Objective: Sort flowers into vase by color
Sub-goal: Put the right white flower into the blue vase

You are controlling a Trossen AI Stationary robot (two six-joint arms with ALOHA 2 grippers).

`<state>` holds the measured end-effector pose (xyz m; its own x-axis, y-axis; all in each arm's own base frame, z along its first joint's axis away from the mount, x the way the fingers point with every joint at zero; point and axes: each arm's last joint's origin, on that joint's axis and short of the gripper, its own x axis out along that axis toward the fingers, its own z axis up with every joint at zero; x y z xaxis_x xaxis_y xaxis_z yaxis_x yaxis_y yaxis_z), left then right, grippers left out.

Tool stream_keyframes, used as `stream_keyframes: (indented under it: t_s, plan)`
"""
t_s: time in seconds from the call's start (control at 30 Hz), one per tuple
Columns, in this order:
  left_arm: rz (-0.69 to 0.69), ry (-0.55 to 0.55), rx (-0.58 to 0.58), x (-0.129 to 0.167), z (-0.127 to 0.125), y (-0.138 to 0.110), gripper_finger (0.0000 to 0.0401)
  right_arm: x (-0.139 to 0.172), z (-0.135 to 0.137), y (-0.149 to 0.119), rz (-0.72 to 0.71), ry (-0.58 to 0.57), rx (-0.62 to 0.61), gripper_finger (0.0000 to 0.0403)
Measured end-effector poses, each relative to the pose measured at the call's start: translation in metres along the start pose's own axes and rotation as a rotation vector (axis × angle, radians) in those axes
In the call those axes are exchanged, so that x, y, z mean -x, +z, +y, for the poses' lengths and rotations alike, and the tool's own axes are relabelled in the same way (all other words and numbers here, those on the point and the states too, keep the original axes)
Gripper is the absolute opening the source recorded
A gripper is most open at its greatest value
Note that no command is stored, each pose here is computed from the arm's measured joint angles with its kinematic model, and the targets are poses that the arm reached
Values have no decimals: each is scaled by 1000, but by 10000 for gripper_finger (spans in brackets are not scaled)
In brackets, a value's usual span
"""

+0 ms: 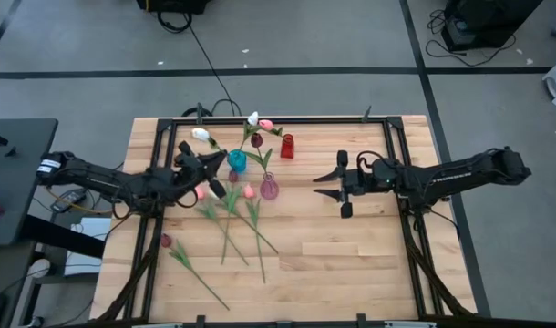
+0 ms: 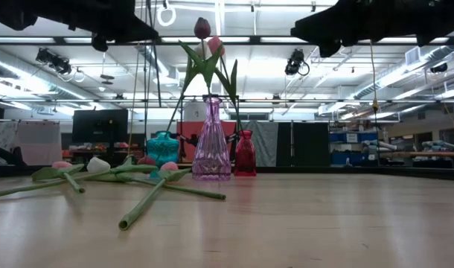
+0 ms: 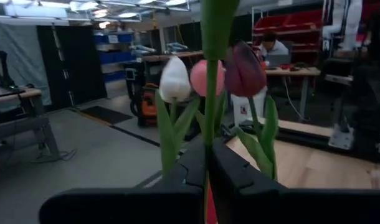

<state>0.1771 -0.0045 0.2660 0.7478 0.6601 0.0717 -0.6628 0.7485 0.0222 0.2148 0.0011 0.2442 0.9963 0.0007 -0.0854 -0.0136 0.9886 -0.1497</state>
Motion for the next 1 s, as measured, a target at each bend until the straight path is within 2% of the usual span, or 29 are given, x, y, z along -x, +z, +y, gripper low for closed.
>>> stream_keyframes:
  t_s: [0.23,0.43,1.0]
  plan:
    - [-4,96,-12,-15,14,-2,13,3,-1,3,-15,-4,9,133]
    - [27,94,-11,-35,19,-14,12,3,-1,3,-18,-4,9,133]
    - [158,141,12,-60,15,-50,12,3,0,1,1,6,-16,133]
